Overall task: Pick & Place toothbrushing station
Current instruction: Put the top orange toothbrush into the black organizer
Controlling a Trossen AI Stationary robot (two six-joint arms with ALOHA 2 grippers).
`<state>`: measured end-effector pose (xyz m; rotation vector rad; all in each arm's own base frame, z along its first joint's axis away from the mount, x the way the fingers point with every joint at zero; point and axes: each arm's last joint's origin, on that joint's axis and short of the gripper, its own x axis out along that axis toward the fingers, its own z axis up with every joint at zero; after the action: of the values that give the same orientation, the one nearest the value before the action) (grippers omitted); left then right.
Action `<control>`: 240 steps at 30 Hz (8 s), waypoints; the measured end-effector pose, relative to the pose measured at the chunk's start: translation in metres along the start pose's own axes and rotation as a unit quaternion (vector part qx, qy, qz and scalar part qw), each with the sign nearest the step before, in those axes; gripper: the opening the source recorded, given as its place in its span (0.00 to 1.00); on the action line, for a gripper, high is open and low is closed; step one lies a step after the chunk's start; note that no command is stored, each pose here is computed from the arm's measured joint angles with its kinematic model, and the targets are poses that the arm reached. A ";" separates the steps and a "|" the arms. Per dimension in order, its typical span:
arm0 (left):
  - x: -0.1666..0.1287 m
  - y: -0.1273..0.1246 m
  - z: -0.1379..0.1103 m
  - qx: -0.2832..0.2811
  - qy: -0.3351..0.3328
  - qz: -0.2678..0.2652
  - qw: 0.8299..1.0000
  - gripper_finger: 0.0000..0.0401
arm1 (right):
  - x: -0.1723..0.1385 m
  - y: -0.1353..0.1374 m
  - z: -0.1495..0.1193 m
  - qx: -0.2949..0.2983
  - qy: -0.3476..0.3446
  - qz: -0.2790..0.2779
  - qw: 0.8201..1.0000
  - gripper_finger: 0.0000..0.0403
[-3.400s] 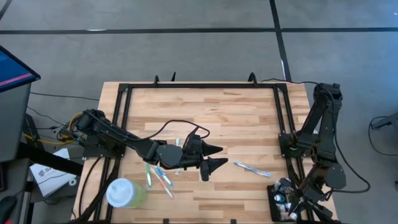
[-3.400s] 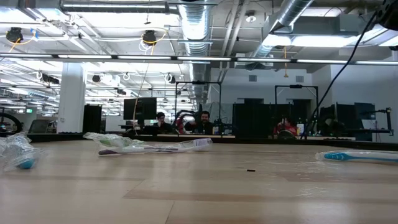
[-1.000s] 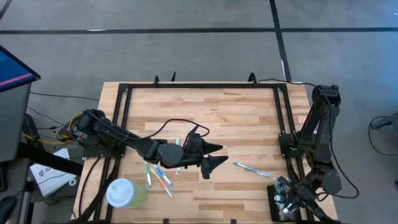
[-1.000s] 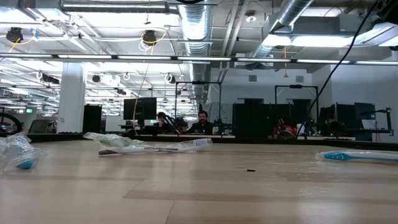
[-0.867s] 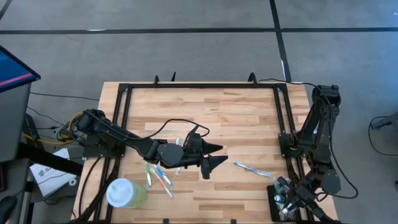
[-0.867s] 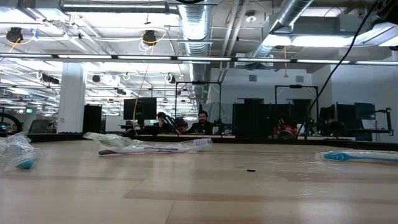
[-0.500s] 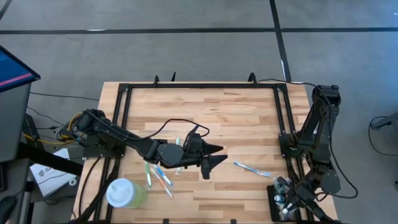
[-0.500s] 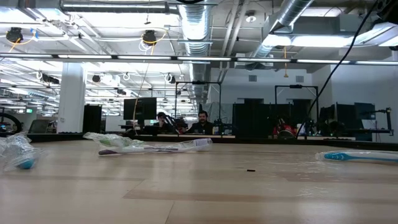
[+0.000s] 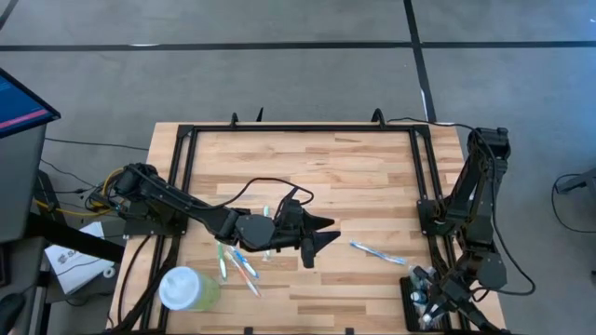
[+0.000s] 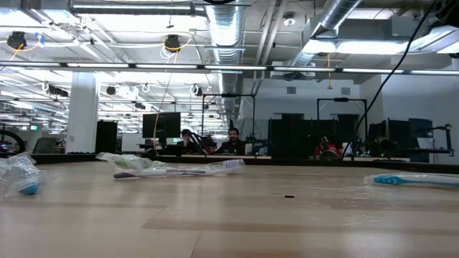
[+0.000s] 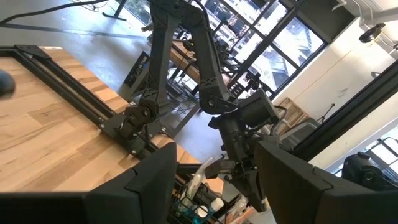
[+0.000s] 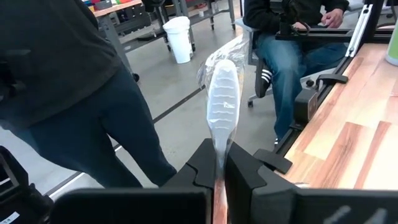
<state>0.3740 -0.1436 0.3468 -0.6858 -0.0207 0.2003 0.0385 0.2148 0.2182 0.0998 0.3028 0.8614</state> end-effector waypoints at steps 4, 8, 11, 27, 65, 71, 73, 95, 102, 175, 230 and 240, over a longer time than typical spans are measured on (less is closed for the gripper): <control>0.000 0.000 0.000 0.000 0.000 0.000 1.000 0.53 | 0.001 -0.001 0.000 0.001 0.000 0.000 1.000 0.02; 0.000 0.000 0.000 0.000 0.000 0.000 1.000 0.53 | 0.003 -0.004 0.002 0.003 -0.001 0.000 1.000 0.02; 0.000 0.000 0.000 0.000 0.000 0.000 1.000 0.53 | 0.005 -0.006 0.005 -0.005 -0.007 0.012 1.000 0.02; 0.000 0.001 -0.001 0.004 0.003 0.002 1.000 0.53 | 0.010 -0.011 0.014 -0.009 -0.006 0.054 0.998 0.02; 0.000 0.000 -0.001 0.005 0.004 0.003 1.000 0.53 | 0.010 -0.010 0.026 0.003 -0.021 0.060 0.998 0.02; 0.000 0.000 -0.001 0.005 0.004 0.003 1.000 0.53 | 0.013 -0.013 0.033 -0.002 -0.028 0.056 0.998 0.02; 0.000 0.000 -0.001 0.005 0.004 0.003 1.000 0.53 | 0.013 -0.013 0.033 0.000 -0.028 0.055 0.998 0.02; 0.000 0.001 -0.001 0.005 0.004 0.003 1.000 0.53 | -0.010 -0.021 0.055 0.029 -0.092 0.023 0.995 0.02; 0.000 0.001 -0.001 0.006 0.005 0.004 1.000 0.53 | -0.023 -0.024 0.065 0.061 -0.124 0.019 0.990 0.01; 0.001 0.003 -0.002 0.010 0.008 0.009 1.000 0.53 | 0.007 0.000 0.026 0.097 0.004 -0.137 0.986 0.00; 0.001 0.003 -0.002 0.011 0.010 0.010 1.000 0.53 | 0.003 0.005 0.017 0.102 0.056 -0.100 0.988 0.04; 0.001 0.003 -0.002 0.011 0.010 0.010 1.000 0.53 | 0.003 0.006 0.016 0.119 0.062 -0.088 0.987 0.02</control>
<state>0.3741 -0.1425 0.3436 -0.6658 0.0075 0.2133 0.0409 0.2219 0.2343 0.2377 0.5237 0.6539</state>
